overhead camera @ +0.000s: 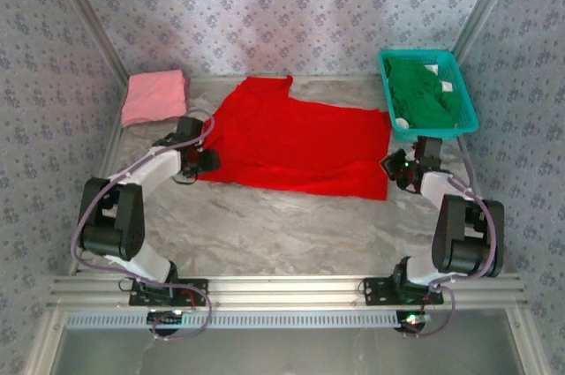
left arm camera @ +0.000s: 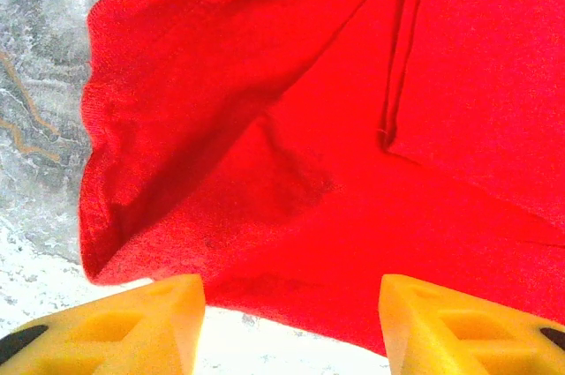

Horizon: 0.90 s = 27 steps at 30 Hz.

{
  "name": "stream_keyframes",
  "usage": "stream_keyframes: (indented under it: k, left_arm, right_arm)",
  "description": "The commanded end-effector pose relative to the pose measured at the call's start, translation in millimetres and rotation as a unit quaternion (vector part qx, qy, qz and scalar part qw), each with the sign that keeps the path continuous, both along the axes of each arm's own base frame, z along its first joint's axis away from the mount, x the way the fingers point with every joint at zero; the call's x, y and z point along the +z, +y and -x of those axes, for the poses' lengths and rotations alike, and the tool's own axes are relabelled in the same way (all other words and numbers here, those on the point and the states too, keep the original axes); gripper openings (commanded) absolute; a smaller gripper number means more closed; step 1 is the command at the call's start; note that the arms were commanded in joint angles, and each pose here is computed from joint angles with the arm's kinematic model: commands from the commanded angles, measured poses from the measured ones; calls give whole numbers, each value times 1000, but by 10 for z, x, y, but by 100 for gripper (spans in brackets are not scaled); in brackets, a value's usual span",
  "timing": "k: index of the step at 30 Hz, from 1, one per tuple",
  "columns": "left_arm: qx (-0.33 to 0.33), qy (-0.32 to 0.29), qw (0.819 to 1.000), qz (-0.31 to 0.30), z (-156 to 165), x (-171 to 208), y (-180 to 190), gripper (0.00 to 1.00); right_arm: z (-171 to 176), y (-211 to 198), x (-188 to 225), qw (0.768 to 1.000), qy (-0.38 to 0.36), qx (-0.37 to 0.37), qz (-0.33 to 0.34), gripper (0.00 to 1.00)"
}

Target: Fold and stack the t-shirts

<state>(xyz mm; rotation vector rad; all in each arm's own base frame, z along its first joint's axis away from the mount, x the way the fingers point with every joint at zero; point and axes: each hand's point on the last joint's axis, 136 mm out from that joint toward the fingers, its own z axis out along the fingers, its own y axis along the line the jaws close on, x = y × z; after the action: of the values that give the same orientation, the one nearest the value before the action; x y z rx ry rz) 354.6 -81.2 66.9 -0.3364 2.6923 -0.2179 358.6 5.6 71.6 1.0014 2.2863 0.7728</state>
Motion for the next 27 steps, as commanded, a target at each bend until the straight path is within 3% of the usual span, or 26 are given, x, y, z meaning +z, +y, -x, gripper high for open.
stream_keyframes:
  k: [1,13,16,20,24,27]
  left_arm:
    - [4,-15,1000,-6,-111,149,25,55]
    - [5,-30,999,-15,-173,290,60,55]
    - [6,-25,1000,-17,-135,259,64,56]
    - [8,-31,999,-12,-57,306,56,56]
    - [2,-38,999,-9,90,367,12,57]
    - [-2,-35,999,-1,203,307,-49,57]
  right_arm:
    - [-47,-169,114,999,-2,-26,23,0]
    - [-36,-277,-133,996,59,-64,24,0]
    - [-62,-307,-132,996,52,-66,27,34]
    - [-79,-226,55,999,28,-35,30,42]
    - [153,-102,276,997,25,3,80,54]
    - [415,-14,282,995,36,19,93,51]
